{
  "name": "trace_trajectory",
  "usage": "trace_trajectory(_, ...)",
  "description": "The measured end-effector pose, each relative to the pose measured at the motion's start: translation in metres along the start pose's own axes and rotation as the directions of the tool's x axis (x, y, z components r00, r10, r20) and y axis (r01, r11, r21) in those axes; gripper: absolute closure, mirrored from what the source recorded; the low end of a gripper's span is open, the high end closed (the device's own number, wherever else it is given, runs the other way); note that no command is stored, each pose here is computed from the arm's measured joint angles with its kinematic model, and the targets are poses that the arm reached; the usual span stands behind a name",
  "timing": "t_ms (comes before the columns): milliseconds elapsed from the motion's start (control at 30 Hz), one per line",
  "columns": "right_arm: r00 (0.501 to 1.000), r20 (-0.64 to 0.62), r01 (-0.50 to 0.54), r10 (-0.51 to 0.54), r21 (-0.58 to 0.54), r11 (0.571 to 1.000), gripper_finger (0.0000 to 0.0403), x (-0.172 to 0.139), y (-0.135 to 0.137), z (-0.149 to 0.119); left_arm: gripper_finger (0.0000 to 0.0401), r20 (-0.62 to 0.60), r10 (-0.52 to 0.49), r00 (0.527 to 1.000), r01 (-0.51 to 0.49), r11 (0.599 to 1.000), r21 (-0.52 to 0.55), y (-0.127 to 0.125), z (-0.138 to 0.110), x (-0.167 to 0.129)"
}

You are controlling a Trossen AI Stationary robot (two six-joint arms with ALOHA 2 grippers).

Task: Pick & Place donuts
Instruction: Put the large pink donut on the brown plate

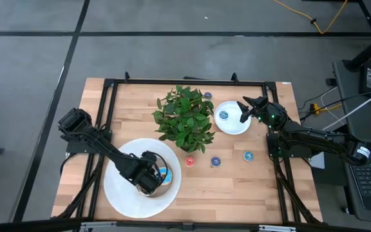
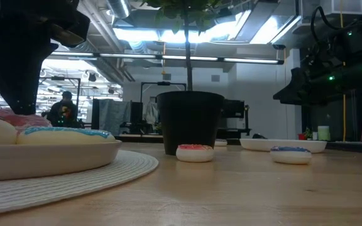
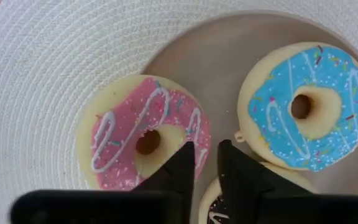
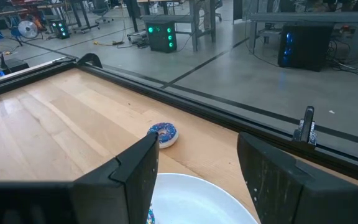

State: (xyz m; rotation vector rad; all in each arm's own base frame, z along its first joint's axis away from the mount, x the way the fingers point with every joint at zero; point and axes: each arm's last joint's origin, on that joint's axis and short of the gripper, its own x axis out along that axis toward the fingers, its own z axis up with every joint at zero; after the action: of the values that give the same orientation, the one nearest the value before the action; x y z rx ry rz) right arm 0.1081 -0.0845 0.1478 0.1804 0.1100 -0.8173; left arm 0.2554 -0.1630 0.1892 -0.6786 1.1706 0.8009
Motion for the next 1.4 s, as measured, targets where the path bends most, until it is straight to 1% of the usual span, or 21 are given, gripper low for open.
trace_trajectory(200, 1.0, 0.0, 0.0, 0.0, 0.0, 1.0, 0.0185, 0.0, 0.0, 0.0, 0.0278, -0.014, -0.017, 1.0, 0.017, 1.0, -0.003, 0.0, -0.001, 0.004)
trace_trajectory(267, 1.0, 0.0, 0.0, 0.0, 0.001, 1.0, 0.0185, 0.0, 0.0, 0.0, 0.0269, -0.03, -0.021, 0.999, 0.021, 1.0, -0.005, 0.002, -0.003, 0.008)
trace_trajectory(367, 1.0, 0.0, 0.0, 0.0, 0.0, 1.0, 0.0185, 0.0, 0.0, 0.0, 0.0267, -0.036, -0.003, 0.999, 0.003, 1.0, -0.008, 0.0, -0.005, 0.015)
trace_trajectory(533, 1.0, 0.0, 0.0, 0.0, 0.0, 1.0, 0.0185, 0.0, 0.0, 0.0, 0.0284, -0.004, 0.025, 1.0, -0.025, 1.0, 0.011, -0.001, -0.006, 0.023)
trace_trajectory(633, 1.0, 0.0, 0.0, 0.0, 0.001, 1.0, 0.0185, 0.0, 0.0, 0.0, 0.0296, 0.001, 0.041, 0.999, -0.041, 0.999, 0.035, -0.002, -0.007, 0.028)
trace_trajectory(767, 1.0, 0.0, 0.0, 0.0, 0.001, 1.0, 0.0185, 0.0, 0.0, 0.0, 0.0317, 0.005, 0.052, 0.999, -0.052, 0.998, 0.04, -0.002, -0.008, 0.031)
trace_trajectory(1033, 1.0, 0.0, 0.0, 0.0, 0.0, 1.0, 0.0185, 0.0, 0.0, 0.0, 0.0392, 0.03, 0.053, 0.998, -0.054, 0.998, 0.041, -0.002, -0.008, 0.031)
trace_trajectory(1300, 1.0, 0.0, 0.0, 0.0, 0.001, 1.0, 0.0185, 0.0, 0.0, 0.0, 0.0397, 0.036, 0.053, 0.998, -0.054, 0.998, 0.036, -0.002, -0.006, 0.031)
trace_trajectory(1400, 1.0, 0.0, 0.0, 0.0, 0.0, 1.0, 0.0185, 0.0, 0.0, 0.0, 0.0398, 0.037, 0.039, 0.999, -0.04, 0.999, 0.027, -0.001, -0.005, 0.026)
